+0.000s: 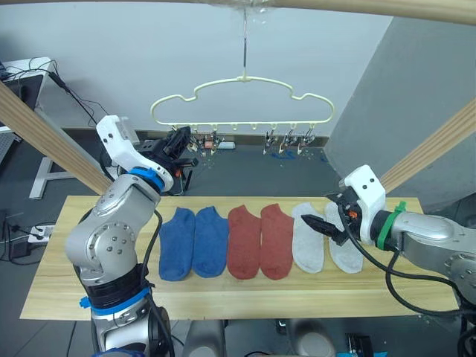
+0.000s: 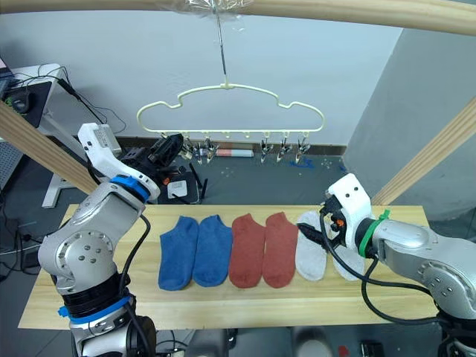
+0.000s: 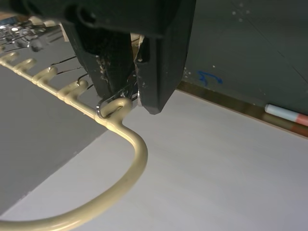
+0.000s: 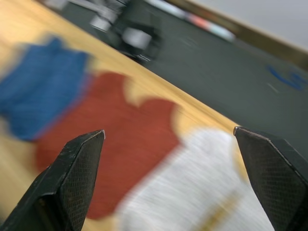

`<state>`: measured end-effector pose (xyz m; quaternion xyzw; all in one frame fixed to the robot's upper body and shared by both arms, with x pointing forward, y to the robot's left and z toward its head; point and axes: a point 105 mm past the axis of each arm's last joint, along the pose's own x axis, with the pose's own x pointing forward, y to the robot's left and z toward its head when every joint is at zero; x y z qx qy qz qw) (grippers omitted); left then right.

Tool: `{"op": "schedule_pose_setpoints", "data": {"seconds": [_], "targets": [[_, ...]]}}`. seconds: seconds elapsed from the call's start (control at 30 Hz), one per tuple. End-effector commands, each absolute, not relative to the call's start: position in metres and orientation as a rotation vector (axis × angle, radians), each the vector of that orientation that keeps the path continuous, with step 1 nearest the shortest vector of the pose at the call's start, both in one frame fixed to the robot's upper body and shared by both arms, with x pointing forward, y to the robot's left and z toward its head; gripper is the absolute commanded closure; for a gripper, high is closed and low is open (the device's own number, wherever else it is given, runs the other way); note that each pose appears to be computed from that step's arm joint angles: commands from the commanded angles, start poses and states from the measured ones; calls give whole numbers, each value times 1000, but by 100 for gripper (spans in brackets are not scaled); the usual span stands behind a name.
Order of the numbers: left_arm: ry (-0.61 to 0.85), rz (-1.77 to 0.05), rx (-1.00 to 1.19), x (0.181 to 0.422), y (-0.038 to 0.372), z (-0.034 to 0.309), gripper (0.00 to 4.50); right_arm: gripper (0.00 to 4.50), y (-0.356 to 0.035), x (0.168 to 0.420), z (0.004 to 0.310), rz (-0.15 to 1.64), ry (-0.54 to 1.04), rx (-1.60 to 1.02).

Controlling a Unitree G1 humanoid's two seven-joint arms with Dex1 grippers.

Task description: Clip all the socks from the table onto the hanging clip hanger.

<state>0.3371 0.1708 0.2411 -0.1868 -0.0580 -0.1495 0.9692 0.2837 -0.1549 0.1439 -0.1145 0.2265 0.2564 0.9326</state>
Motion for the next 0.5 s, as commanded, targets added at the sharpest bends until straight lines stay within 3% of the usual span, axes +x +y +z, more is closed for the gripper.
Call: {"op": "schedule_pose_setpoints", "data": {"seconds": [0.03,0.5], "targets": [[-138,-315,-420,329,175,254,429,0,-171,294,142,393,482,-273],[-86,-344,-408,319,178,251,429,0,-196,315,111,192,595,-312]]}}
